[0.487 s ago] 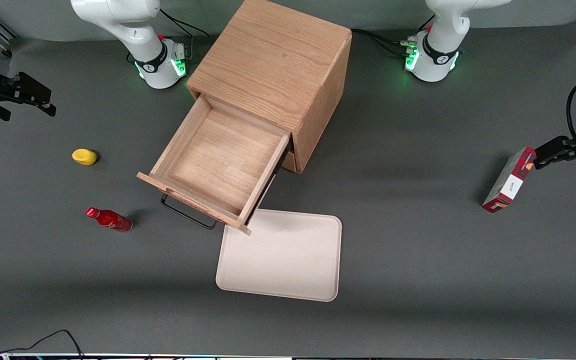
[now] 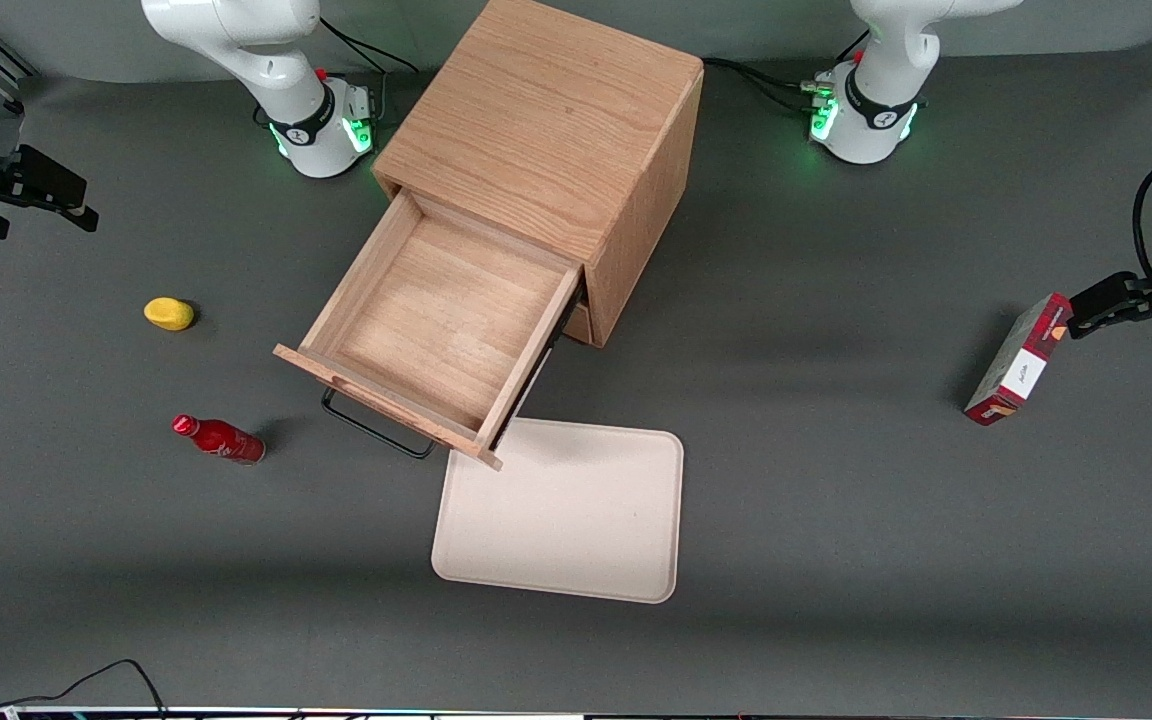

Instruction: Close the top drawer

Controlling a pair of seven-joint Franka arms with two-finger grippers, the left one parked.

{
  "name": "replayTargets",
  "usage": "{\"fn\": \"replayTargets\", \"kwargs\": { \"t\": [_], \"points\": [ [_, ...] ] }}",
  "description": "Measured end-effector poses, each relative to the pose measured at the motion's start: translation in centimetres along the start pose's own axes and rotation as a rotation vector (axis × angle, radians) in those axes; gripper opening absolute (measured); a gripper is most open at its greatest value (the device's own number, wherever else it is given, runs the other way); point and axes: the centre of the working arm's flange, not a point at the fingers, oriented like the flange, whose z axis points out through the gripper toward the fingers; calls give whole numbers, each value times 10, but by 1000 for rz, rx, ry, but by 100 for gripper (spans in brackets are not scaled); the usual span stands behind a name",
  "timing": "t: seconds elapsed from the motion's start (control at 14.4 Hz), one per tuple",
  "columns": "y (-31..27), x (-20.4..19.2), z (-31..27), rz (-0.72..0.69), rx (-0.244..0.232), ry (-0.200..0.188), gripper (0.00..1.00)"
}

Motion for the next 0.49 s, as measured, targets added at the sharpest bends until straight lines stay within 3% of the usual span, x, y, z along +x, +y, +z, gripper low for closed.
{"fn": "replayTargets", "kwargs": {
  "t": [0.49],
  "points": [
    [-1, 16, -7, -14, 0, 22, 100]
  ]
}}
